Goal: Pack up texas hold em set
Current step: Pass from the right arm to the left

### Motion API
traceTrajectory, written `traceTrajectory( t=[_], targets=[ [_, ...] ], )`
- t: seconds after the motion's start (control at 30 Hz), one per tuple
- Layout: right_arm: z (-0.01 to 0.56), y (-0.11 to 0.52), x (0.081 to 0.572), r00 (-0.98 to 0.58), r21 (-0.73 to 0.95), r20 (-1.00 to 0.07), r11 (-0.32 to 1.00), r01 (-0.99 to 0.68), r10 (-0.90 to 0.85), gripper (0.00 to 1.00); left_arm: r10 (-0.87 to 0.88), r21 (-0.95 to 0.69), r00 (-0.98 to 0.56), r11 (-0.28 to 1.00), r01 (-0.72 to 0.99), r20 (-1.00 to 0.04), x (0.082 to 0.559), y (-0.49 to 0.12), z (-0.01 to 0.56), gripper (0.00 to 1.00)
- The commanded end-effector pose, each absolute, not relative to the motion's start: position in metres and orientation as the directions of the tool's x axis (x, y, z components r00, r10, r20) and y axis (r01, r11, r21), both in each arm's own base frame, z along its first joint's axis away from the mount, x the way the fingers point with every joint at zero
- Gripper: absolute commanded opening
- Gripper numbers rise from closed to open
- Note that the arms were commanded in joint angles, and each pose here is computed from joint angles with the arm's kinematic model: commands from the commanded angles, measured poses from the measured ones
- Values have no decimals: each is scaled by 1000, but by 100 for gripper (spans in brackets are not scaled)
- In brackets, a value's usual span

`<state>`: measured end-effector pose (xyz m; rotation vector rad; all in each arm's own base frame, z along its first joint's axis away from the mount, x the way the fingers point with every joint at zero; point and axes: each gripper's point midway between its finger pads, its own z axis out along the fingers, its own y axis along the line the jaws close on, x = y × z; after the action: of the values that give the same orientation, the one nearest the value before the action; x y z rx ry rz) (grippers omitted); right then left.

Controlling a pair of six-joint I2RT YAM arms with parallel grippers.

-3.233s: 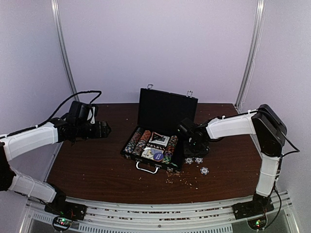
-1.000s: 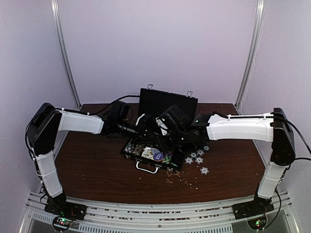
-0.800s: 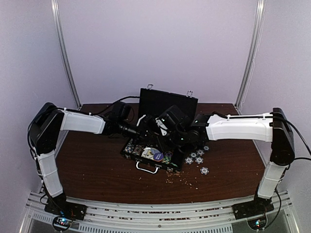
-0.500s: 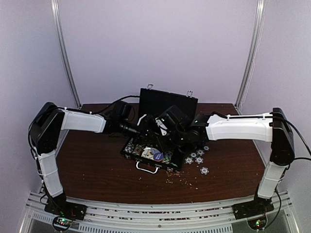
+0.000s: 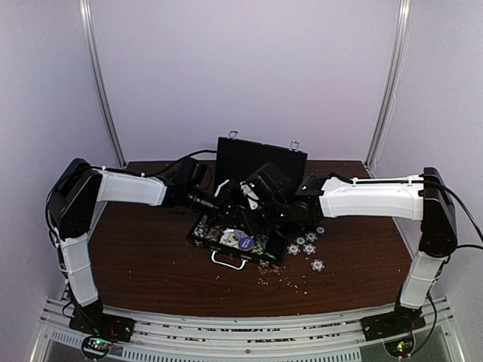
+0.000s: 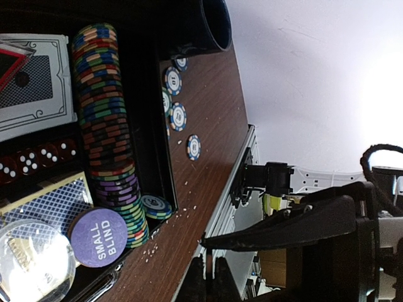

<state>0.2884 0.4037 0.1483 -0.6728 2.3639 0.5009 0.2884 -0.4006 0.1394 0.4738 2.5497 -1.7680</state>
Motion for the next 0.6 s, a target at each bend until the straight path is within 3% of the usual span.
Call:
traceTrajectory(
  t=[0.0,0.2,0.37,0.57],
  targets=[
    [166,407,293,-658,196,-692,800,-567,-297,28,263,-912,-935,271,309,-239,289,-408,155,0],
    [188,392,290,-659,251,-712,788,-562,-244,56,251,-903,-921,238,357,-298,291,-407,172,0],
    [209,371,289,-700,417,-703,723,-550,-127,60,232,-890,-901,194,413,-367,293,-405,190,0],
    [227,359,284,-762,611,-648,597,-521,-2,58,222,-862,-858,114,494,-463,289,-403,217,0]
  ],
)
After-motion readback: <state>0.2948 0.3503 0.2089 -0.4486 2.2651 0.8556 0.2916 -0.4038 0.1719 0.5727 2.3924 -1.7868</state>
